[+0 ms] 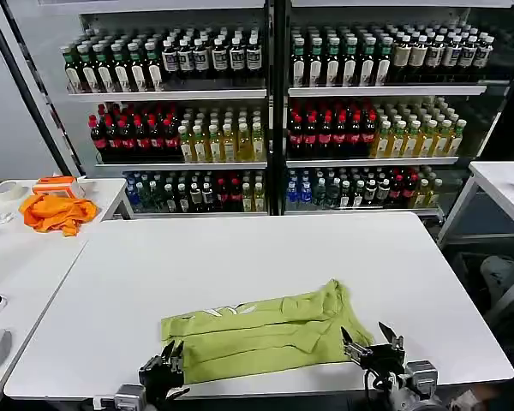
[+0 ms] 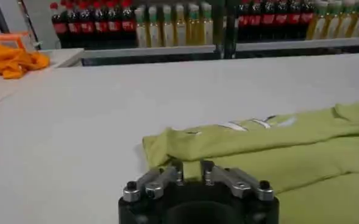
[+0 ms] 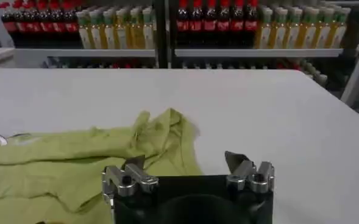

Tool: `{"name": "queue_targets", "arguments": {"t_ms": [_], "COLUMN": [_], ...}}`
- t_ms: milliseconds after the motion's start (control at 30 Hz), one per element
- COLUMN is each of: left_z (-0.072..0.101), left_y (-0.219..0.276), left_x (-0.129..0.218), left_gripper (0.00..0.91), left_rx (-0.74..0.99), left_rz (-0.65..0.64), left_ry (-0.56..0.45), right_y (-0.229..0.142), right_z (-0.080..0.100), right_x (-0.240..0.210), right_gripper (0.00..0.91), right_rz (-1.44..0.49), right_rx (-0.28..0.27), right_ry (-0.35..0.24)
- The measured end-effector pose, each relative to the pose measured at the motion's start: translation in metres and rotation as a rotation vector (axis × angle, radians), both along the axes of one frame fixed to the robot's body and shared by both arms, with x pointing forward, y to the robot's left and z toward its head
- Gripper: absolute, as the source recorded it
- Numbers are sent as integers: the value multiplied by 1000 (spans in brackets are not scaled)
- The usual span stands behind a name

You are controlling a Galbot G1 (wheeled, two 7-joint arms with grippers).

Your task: Fold and organize the clothes.

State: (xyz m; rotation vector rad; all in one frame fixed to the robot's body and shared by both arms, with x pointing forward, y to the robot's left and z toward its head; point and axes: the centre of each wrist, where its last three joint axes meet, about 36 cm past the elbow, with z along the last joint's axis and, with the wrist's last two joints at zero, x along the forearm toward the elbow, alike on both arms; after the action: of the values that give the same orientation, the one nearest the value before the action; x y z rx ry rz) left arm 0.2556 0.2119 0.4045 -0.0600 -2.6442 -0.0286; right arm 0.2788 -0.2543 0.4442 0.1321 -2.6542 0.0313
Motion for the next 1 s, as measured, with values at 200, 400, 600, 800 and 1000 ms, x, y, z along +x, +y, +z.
{"name": "queue_targets", "arguments": {"t_ms": [200,400,600,800,1000], "left_z": [-6,-19,-35,-48,-56], "left_y": [-11,-23,-34,-42,-44], "left_x": [1,2,0,1,6], "left_gripper": [907,907,907,907,907], "left_rx": [-16,-15,-7,-11,-15], "left_rz": [60,125,171,186,211], "left_ry": [-72,-141,-173,-176,-185], "right_y": [0,1,2,3,4], "right_z": [-1,-1,-2,-1,0], "right_x": [0,-1,-3,-3,-3], "right_gripper": [907,907,907,907,907], "right_rz": [-1,-5,-10,-13,-9], "right_rx": [2,5,8,13,15], "right_ry": [2,3,4,0,-1]}}
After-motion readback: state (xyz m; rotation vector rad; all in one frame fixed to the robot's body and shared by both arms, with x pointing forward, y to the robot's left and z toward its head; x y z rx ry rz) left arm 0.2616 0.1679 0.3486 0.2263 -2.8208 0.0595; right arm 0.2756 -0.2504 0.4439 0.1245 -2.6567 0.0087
